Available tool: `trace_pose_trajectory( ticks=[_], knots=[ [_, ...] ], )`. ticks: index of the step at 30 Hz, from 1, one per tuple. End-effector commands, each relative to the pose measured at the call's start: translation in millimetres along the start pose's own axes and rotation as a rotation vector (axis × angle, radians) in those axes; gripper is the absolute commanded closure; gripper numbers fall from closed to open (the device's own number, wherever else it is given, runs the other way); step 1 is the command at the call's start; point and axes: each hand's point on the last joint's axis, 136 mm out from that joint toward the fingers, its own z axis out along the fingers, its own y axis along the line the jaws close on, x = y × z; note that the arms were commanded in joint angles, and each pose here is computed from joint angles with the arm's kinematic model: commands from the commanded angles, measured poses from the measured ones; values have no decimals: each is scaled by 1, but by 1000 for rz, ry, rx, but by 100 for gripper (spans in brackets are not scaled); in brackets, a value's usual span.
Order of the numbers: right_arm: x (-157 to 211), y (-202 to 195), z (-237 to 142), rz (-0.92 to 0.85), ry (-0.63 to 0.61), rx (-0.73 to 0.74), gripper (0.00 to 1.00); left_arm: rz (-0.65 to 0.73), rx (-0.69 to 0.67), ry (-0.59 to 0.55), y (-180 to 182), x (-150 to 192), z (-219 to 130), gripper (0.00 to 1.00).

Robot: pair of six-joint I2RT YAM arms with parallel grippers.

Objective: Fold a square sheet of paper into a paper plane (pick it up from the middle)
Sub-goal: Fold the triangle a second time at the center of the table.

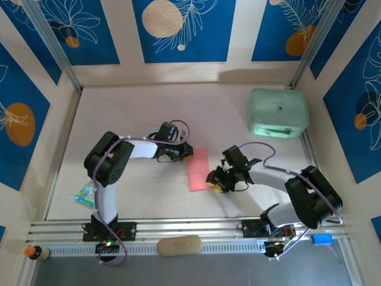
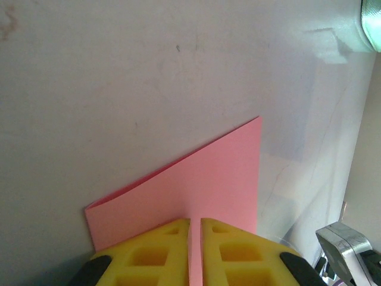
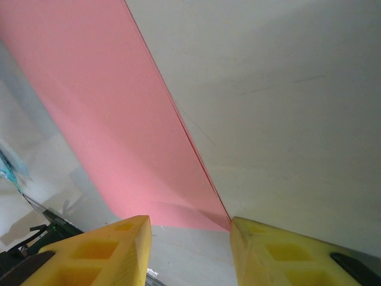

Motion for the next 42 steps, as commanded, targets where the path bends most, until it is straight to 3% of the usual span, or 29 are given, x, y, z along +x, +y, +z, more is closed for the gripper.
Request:
trace_pose_trajectory(
  ticks=[1, 12, 20, 31, 42],
  knots=[
    [-5, 25, 5, -63, -2, -75, 60, -77, -92, 60, 38, 20, 9, 88],
    [-9, 37, 1, -92, -8, -96, 59, -82, -89, 63, 39, 21, 10, 88],
    [-9, 29, -7, -82, -31, -25, 60, -80, -91, 66, 40, 22, 10, 88],
    [-12, 59, -9, -158, -22, -145, 58, -86, -85, 69, 40, 22, 12, 88],
    [-11, 59, -18, -152, -36, -162, 56, -84, -82, 70, 39, 23, 11, 88]
  ],
)
